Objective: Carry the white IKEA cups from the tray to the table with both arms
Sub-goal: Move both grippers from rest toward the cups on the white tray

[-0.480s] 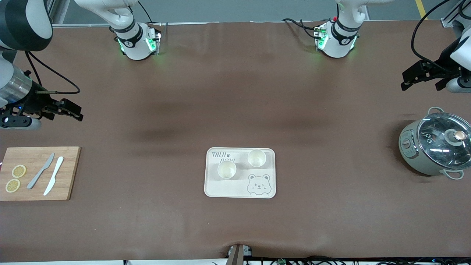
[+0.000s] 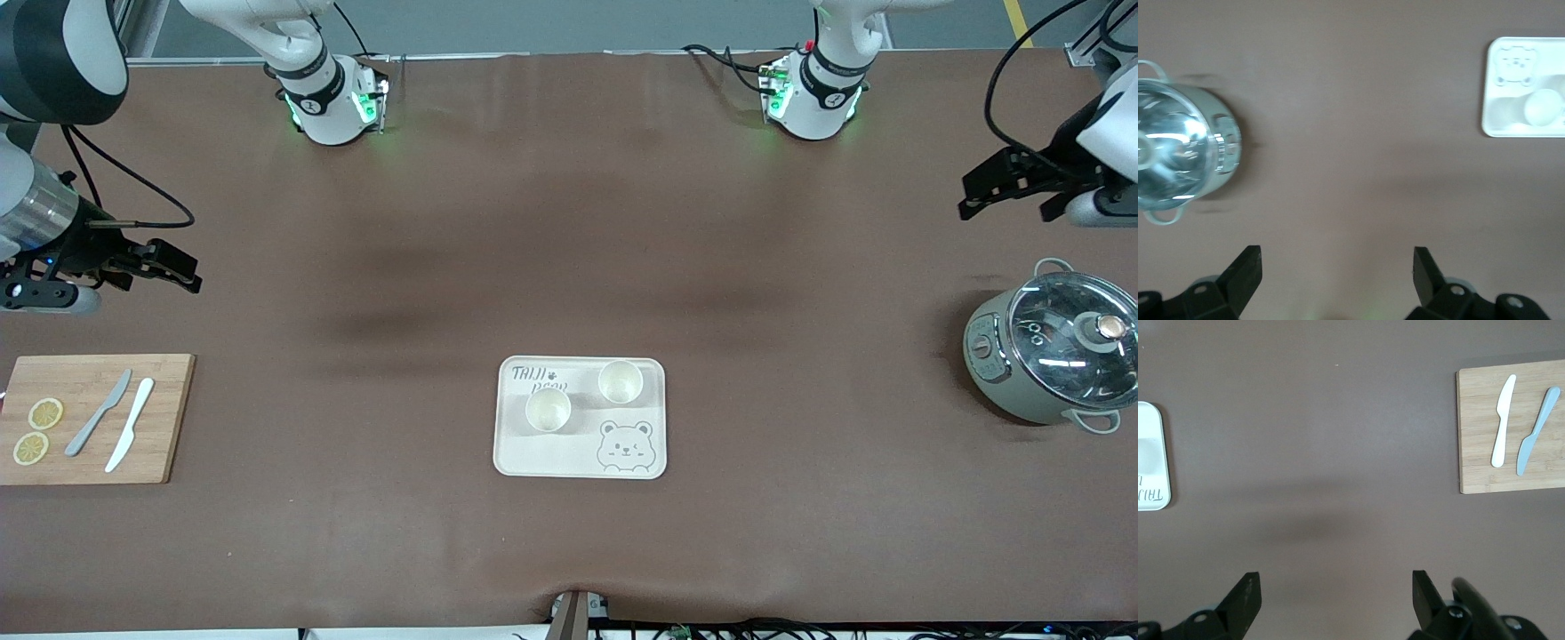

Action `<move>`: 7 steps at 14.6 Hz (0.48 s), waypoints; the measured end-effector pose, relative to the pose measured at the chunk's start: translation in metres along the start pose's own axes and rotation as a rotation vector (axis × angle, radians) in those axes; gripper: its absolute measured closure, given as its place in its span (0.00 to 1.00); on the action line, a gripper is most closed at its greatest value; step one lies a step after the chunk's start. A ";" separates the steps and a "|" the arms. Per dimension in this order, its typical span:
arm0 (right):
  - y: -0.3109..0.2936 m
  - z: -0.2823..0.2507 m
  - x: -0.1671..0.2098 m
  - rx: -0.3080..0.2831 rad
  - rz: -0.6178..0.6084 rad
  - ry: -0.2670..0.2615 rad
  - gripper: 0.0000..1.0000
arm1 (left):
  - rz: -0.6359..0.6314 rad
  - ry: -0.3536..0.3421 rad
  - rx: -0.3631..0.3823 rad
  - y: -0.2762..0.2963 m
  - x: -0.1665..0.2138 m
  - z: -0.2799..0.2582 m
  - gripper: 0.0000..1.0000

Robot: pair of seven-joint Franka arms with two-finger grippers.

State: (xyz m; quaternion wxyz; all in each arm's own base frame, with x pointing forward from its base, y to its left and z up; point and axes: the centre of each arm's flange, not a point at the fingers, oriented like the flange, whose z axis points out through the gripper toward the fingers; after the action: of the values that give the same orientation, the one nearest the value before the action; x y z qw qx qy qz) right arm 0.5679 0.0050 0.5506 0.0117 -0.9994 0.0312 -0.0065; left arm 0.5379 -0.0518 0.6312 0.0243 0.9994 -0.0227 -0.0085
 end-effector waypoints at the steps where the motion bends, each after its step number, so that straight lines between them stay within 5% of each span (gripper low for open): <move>1: 0.000 0.000 0.000 0.000 -0.001 0.001 0.00 | 0.017 -0.006 -0.005 0.010 0.009 0.012 0.00; 7: -0.092 -0.003 -0.003 0.118 0.039 0.008 0.00 | 0.066 -0.016 -0.056 0.148 0.090 0.100 0.00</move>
State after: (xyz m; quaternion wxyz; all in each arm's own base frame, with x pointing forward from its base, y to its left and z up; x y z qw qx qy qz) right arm 0.5709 0.0971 0.5556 0.0705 -0.9962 0.0501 -0.0122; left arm 0.6192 -0.2084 0.5374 0.0524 0.9969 -0.0556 -0.0163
